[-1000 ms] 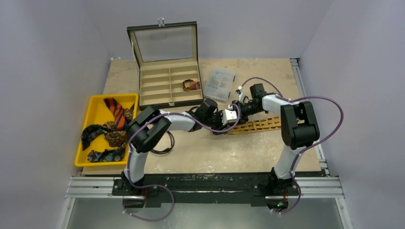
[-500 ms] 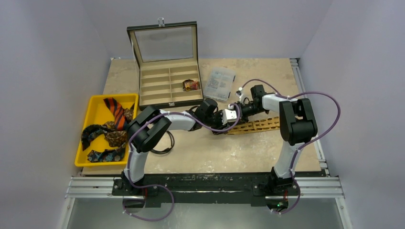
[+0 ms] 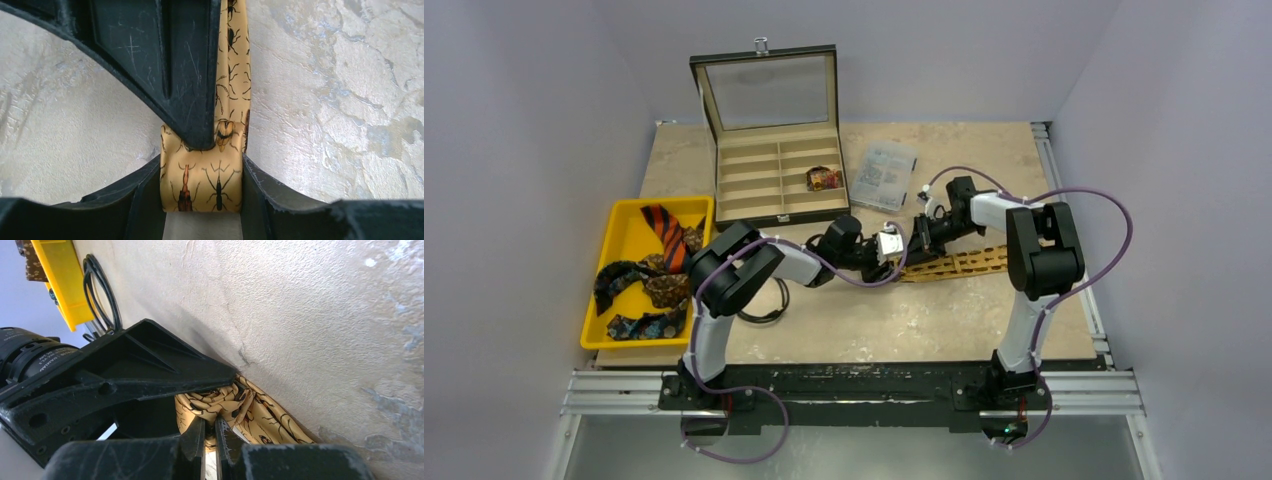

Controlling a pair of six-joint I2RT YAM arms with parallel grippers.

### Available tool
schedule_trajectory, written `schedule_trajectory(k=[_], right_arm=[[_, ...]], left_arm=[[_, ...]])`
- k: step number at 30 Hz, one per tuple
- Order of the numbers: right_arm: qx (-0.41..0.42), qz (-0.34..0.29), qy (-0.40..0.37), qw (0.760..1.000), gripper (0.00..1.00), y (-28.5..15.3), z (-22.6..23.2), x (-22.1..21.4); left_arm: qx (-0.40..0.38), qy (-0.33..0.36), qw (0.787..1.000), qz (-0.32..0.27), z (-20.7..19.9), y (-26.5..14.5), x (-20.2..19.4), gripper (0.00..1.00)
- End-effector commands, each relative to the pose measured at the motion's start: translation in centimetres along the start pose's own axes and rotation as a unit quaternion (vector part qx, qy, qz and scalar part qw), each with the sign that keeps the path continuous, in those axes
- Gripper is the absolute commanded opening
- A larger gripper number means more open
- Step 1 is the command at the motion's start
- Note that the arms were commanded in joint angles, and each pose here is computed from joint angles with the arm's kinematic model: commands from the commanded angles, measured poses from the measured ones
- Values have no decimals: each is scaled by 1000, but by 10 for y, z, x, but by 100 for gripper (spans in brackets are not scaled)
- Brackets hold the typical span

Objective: Roll the ties
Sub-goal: Roll the tie at the center of the board.

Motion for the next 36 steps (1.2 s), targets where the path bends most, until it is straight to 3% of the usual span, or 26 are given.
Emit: schedule_trajectory(k=[1,9,17,19,24,31,33,34,36], right_arm=[[-185,86,-7,979,0,11,-43,-25],[-218,114,-32,969,0,11,-40,-22],[-229,134,-31,964,0,12,-41,-22],[-224,135,-30,965,0,14,-40,-21],[-195,130,-39,971,0,27,-37,-20],[-143,96,-56,984,0,65,-28,-6],[-133,84,-62,986,0,74,-28,2],[-132,79,-69,986,0,78,-28,6],[-134,75,-77,985,0,81,-28,11]], left_arm=[[-19,-48,999,4,-4,-8,-41,48],[-50,-33,995,-83,-6,-9,-37,51],[-50,-42,991,-117,-7,7,-32,51],[-39,-54,990,-121,-4,10,-30,47],[-8,-62,994,-92,-3,-1,-36,21],[52,-69,995,-40,-1,-51,-54,17],[64,-73,995,-19,-2,-56,-58,21],[67,-81,994,-11,-2,-56,-58,31],[72,-86,994,-10,-2,-57,-57,40]])
Point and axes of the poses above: each gripper's point midway between its finger pads, its own y axis out along the fingers, its own z axis along the line the jaws close on, x = y × z, the point moved 10 cm from there along -y, back along the fingers, and after that the axes turned 12 degrees about -y, right-handed, at the moved point
